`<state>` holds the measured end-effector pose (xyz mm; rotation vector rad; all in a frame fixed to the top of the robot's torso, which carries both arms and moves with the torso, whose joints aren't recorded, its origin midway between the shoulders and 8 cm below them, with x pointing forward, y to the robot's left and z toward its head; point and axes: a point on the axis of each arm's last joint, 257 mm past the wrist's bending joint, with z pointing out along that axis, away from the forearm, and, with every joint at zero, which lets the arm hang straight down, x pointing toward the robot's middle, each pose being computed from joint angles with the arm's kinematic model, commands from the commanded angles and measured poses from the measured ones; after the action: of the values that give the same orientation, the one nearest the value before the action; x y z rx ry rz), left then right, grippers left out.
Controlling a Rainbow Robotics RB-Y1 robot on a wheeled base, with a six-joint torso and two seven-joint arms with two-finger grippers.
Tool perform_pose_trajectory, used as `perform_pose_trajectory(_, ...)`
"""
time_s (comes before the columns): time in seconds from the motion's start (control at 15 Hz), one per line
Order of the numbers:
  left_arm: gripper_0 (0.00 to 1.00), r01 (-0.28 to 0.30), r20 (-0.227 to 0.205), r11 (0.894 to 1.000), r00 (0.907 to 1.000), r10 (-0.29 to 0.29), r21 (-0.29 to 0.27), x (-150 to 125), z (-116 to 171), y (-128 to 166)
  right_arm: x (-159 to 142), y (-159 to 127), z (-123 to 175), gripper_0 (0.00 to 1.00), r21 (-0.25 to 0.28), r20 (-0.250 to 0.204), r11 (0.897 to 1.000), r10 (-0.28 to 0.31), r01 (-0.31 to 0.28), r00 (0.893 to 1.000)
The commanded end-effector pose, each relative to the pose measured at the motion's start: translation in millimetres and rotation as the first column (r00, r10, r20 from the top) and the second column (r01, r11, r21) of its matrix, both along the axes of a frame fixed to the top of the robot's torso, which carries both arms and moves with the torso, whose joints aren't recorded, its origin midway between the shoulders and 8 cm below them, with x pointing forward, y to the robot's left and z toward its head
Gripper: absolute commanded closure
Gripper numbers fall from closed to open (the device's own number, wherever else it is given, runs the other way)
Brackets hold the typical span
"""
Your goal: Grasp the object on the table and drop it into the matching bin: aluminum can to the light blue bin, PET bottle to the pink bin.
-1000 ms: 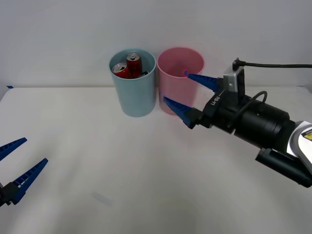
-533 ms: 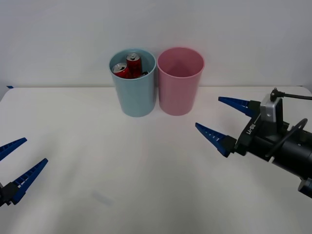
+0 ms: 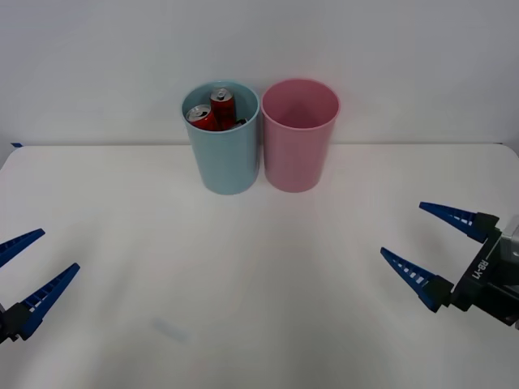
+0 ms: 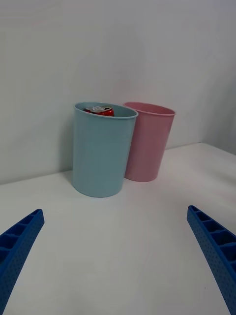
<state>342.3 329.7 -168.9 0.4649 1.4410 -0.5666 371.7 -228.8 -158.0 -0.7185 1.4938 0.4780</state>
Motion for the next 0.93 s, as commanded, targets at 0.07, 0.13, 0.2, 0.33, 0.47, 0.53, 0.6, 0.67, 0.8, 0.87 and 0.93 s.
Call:
perform_pose_trajectory(0.07,0.00,0.000,0.000,1.000,1.0000,0.000,0.000,0,0,0,-16,-16,-8,0.00,0.024,-0.020,0.999,-0.020,0.021,1.000)
perform_pose_trajectory(0.13,0.00,0.000,0.000,1.000,1.0000,0.000,0.000,0,0,0,-21,-20,-10,0.00,0.031,-0.027,0.999,-0.025,0.025,0.999)
perform_pose_trajectory(0.2,0.00,0.000,0.000,1.000,1.0000,0.000,0.000,0,0,0,-26,-24,-12,0.00,0.035,-0.032,0.999,-0.027,0.028,0.999)
perform_pose_trajectory(0.33,0.00,0.000,0.000,1.000,1.0000,0.000,0.000,0,0,0,-35,-32,-16,0.00,0.035,-0.046,0.999,-0.036,0.038,0.998)
perform_pose_trajectory(0.47,0.00,0.000,0.000,1.000,1.0000,0.000,0.000,0,0,0,-44,-40,-20,0.00,0.037,-0.066,0.998,-0.049,0.052,0.997)
perform_pose_trajectory(0.53,0.00,0.000,0.000,1.000,1.0000,0.000,0.000,0,0,0,-47,-44,-22,0.00,0.034,-0.071,0.998,-0.056,0.058,0.996)
perform_pose_trajectory(0.6,0.00,0.000,0.000,1.000,1.0000,0.000,0.000,0,0,0,-49,-46,-22,0.00,0.029,-0.072,0.998,-0.056,0.058,0.996)
perform_pose_trajectory(0.67,0.00,0.000,0.000,1.000,1.0000,0.000,0.000,0,0,0,-51,-48,-22,0.00,0.027,-0.075,0.998,-0.056,0.059,0.996)
perform_pose_trajectory(0.8,0.00,0.000,0.000,1.000,1.0000,0.000,0.000,0,0,0,-53,-47,-24,0.00,0.030,-0.082,0.998,-0.052,0.054,0.995)
perform_pose_trajectory(0.87,0.00,0.000,0.000,1.000,1.0000,0.000,0.000,0,0,0,-54,-46,-24,0.00,0.030,-0.083,0.998,-0.047,0.050,0.995)
perform_pose_trajectory(0.93,0.00,0.000,0.000,1.000,1.0000,0.000,0.000,0,0,0,-54,-46,-24,0.00,0.028,-0.081,0.998,-0.045,0.048,0.996)
